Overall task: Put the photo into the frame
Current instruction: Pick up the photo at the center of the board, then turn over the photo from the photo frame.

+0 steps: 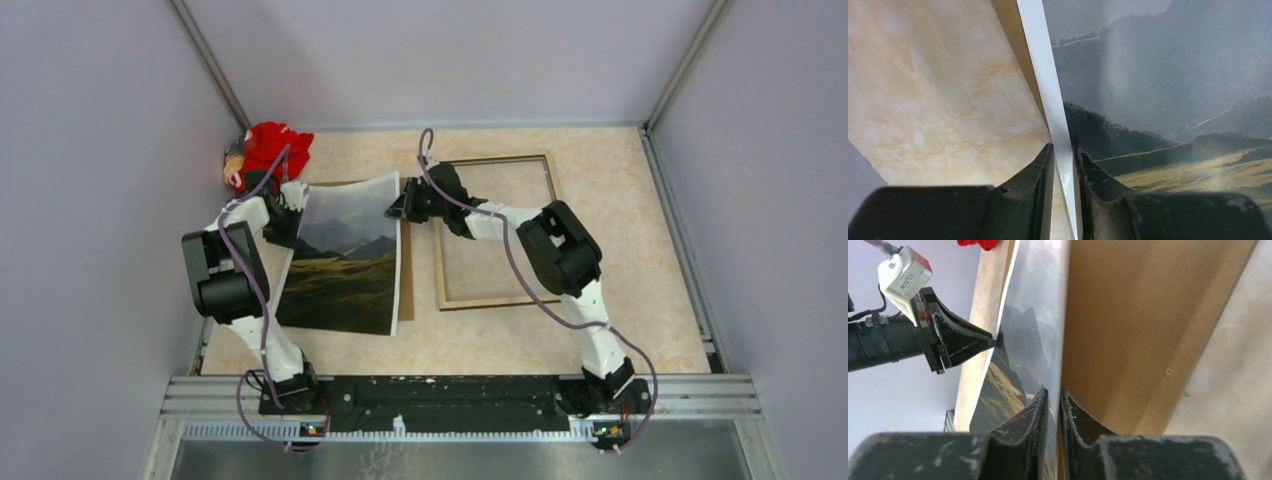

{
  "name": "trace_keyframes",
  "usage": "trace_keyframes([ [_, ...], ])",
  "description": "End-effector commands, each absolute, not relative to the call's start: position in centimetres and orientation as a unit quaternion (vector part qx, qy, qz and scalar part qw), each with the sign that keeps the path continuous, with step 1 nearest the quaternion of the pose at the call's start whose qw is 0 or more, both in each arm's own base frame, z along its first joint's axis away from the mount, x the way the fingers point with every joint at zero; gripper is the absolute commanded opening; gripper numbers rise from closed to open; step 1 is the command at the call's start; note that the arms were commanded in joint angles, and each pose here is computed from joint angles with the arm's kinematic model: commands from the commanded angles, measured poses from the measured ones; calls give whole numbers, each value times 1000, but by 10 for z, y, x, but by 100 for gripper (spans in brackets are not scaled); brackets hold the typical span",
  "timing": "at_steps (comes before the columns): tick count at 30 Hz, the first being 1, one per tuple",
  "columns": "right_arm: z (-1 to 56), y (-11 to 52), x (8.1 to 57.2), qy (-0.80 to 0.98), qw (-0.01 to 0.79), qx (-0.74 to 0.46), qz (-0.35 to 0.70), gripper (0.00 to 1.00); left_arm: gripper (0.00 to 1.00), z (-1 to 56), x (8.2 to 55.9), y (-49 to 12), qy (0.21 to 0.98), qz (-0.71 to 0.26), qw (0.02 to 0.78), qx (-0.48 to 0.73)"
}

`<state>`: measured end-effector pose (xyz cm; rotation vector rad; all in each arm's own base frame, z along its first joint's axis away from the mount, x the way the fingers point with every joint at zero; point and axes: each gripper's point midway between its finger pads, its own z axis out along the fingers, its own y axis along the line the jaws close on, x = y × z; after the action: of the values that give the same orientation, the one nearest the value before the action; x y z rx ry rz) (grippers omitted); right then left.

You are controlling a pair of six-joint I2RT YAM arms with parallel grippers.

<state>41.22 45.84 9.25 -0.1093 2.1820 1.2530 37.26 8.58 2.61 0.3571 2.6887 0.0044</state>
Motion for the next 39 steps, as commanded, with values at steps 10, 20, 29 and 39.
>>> trace_keyframes([
  [10,232,400,430,788,359,-66,496,0,76,102,377,82,959,5,238,155],
  [20,353,143,386,845,484,0,227,0,88,119,374,68,954,-23,253,158],
  [29,438,32,306,797,601,58,19,0,93,114,372,61,951,-34,258,168],
  [39,391,119,334,834,547,-5,72,0,93,115,368,53,948,-47,261,175],
])
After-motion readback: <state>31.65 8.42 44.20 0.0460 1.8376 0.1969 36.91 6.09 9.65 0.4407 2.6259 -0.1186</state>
